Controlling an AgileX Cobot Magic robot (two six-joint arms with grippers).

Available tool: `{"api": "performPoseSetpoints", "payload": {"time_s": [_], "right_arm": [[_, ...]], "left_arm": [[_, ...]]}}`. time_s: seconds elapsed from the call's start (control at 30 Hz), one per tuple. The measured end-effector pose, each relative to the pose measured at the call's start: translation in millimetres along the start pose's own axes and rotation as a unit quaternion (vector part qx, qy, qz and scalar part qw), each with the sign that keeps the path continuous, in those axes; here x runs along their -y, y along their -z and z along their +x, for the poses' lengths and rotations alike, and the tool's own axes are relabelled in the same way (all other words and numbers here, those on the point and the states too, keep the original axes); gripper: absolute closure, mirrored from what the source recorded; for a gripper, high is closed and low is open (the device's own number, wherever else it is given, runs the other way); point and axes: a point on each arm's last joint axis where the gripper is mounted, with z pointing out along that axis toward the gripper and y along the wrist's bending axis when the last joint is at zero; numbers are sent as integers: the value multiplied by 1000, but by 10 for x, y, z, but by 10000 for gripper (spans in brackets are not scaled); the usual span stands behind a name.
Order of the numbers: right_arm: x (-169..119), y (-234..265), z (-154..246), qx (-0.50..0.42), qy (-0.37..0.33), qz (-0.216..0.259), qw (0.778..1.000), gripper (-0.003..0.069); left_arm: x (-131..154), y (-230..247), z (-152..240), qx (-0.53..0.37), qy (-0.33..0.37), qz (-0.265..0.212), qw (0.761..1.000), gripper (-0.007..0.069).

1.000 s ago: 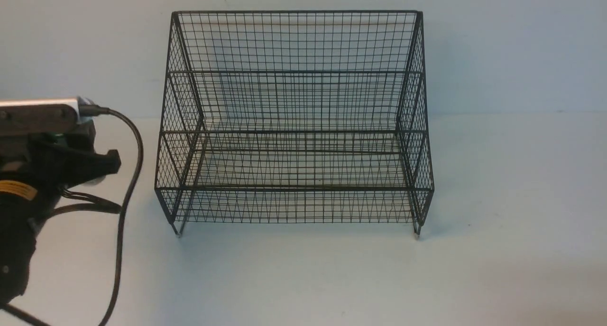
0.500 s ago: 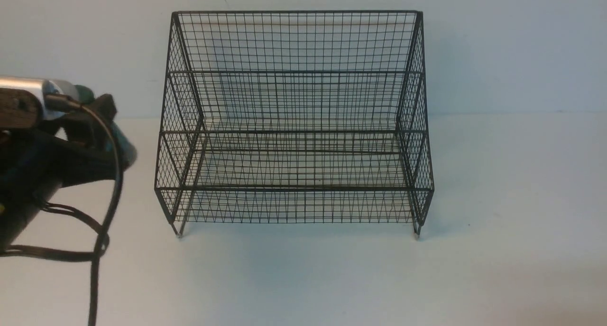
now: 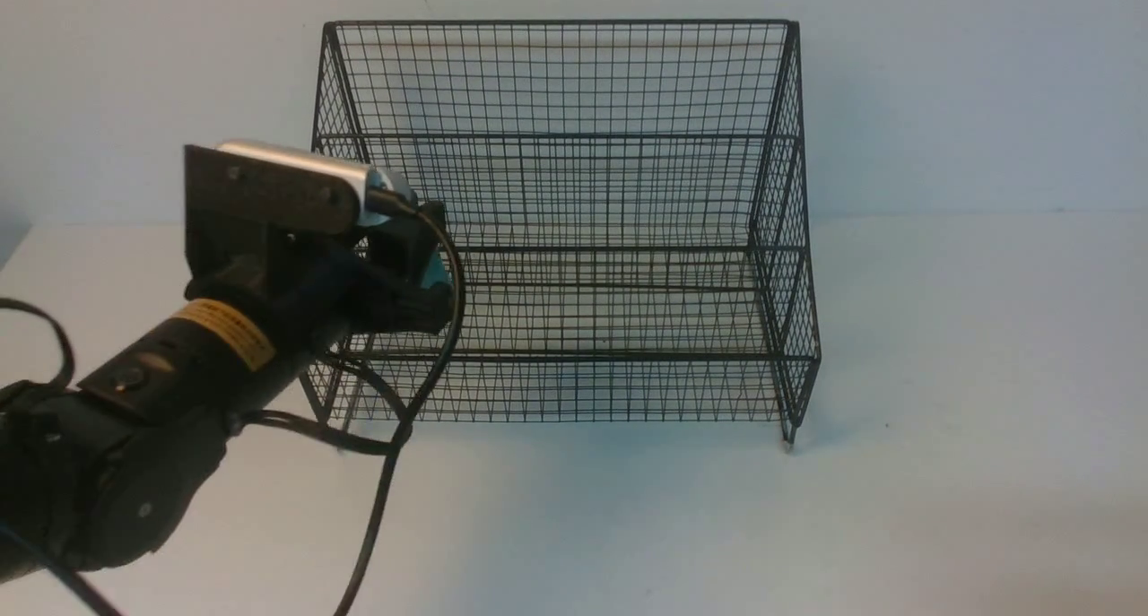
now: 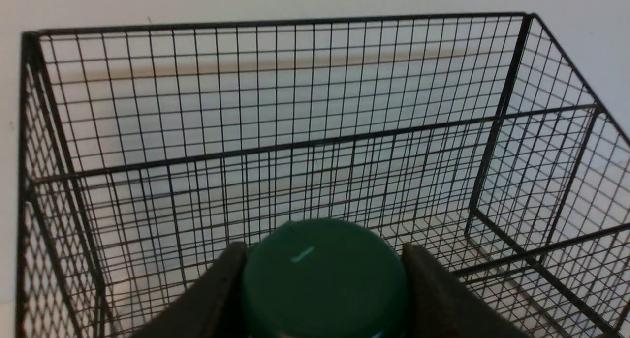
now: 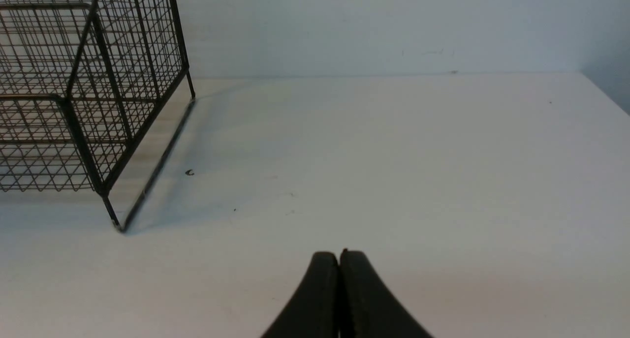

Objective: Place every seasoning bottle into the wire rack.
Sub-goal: Use the left arm to put the condiment bottle back on the shelf

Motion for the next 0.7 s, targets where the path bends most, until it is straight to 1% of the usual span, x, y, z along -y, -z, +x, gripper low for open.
{"api": "performPoseSetpoints", "payload": {"time_s": [0.17,0.4,0.7], "right_arm": [[0,0,0,0,0,0,1000,676],[0,0,0,0,0,0,1000,676],[0,0,0,0,0,0,1000,676]], "left_arm": [[-10,-182,65,12,1,3,1000,290],[-48,-363,365,-34,2,-2,999,290],[-70,-447,583,-69,2,-4,998,290]]}}
